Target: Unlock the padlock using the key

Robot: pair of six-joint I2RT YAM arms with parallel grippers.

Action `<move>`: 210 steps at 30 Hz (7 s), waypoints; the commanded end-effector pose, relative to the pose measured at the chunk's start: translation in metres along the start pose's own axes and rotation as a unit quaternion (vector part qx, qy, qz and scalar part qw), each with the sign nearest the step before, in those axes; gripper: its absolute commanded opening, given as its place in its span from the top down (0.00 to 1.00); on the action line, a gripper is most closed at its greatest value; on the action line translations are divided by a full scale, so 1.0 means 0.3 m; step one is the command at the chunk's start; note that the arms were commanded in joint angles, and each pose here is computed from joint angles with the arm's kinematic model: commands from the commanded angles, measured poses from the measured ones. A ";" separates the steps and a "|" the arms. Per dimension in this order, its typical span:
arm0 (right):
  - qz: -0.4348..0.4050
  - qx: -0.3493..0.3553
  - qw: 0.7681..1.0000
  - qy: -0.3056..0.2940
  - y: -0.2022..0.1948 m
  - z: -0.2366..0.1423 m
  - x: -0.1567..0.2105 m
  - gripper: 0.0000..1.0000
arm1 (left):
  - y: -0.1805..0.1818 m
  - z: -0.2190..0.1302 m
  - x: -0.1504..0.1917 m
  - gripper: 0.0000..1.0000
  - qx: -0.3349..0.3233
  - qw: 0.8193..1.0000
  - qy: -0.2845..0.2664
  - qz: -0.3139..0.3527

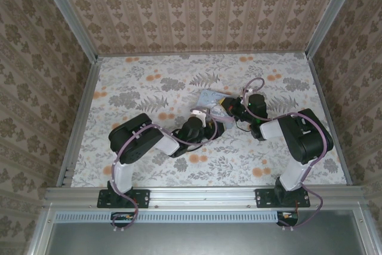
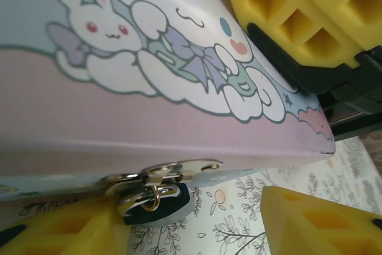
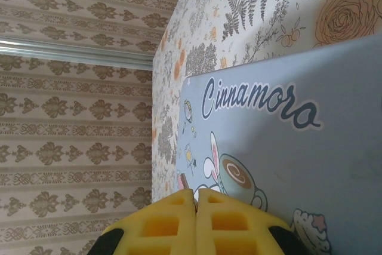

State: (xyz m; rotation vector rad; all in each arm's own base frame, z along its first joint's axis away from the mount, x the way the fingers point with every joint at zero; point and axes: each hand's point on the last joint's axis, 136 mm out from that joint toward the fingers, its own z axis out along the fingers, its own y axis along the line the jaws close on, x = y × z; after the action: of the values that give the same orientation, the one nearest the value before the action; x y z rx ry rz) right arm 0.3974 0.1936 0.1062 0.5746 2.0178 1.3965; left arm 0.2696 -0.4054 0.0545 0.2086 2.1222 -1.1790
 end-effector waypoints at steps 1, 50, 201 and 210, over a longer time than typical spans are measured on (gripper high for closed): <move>0.033 0.052 0.997 0.036 -0.122 -0.007 0.078 1.00 | -0.014 0.006 0.054 0.42 0.043 0.998 0.018 -0.049; 0.043 0.055 0.997 0.040 -0.161 0.000 0.089 1.00 | 0.138 0.011 0.049 0.51 -0.051 0.996 -0.001 -0.068; 0.113 0.033 0.993 0.013 -0.002 -0.216 0.379 1.00 | -0.083 -0.181 -0.077 1.00 0.041 0.956 0.074 -0.280; 0.113 0.032 0.993 0.011 0.002 -0.211 0.377 1.00 | -0.085 -0.183 -0.075 1.00 0.041 0.956 0.074 -0.280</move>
State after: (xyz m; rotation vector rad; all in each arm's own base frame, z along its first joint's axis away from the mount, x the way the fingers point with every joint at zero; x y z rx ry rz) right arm 0.2634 0.2214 0.0831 0.8306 2.1265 1.4506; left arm 0.2462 -0.3663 0.0934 -0.3117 2.3940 -1.5664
